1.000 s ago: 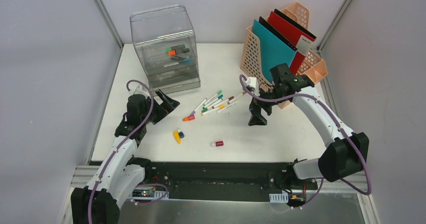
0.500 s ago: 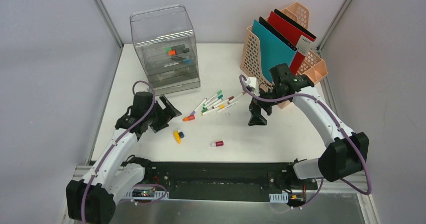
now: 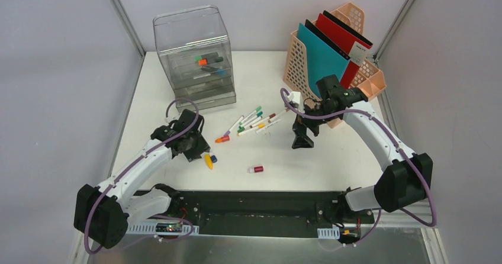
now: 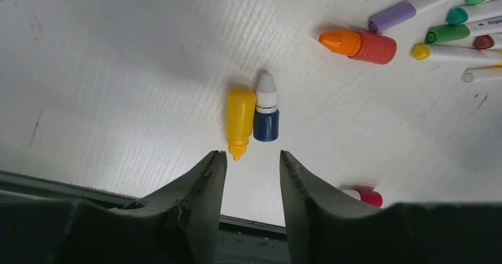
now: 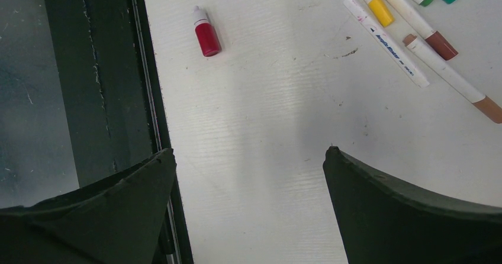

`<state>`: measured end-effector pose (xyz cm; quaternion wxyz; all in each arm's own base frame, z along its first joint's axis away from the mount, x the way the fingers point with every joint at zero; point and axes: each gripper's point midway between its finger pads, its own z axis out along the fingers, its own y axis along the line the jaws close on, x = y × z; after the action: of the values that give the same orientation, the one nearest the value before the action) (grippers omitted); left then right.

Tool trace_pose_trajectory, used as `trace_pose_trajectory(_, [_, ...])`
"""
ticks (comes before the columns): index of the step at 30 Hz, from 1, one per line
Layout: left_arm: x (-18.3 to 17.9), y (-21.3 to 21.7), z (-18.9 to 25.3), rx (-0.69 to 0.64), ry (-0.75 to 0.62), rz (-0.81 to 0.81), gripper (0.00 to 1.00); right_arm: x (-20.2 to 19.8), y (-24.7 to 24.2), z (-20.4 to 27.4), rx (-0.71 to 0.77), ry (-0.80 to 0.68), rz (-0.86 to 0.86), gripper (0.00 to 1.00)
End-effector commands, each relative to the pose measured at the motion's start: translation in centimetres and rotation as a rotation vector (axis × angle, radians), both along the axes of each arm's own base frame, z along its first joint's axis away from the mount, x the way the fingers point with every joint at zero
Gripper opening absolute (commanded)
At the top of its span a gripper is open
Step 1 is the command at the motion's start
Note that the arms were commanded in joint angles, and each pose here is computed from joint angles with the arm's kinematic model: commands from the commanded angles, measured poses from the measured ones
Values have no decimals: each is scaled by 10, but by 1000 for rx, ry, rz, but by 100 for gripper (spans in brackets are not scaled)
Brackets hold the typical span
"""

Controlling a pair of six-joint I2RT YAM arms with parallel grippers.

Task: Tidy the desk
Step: Pick up the stationery from the center of the board.

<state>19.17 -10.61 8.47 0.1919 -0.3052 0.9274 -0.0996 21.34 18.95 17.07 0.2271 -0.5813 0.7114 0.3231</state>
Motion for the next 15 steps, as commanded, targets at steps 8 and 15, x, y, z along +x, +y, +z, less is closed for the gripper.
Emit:
trace_pose_trajectory(8, [-5,0,-21,62,46,19,31,-1,7,4,18,-26,45,99])
trace_pose_trajectory(15, [-3,-7,-32,68,72,-5,35,-2,8,3,13,-27,50,99])
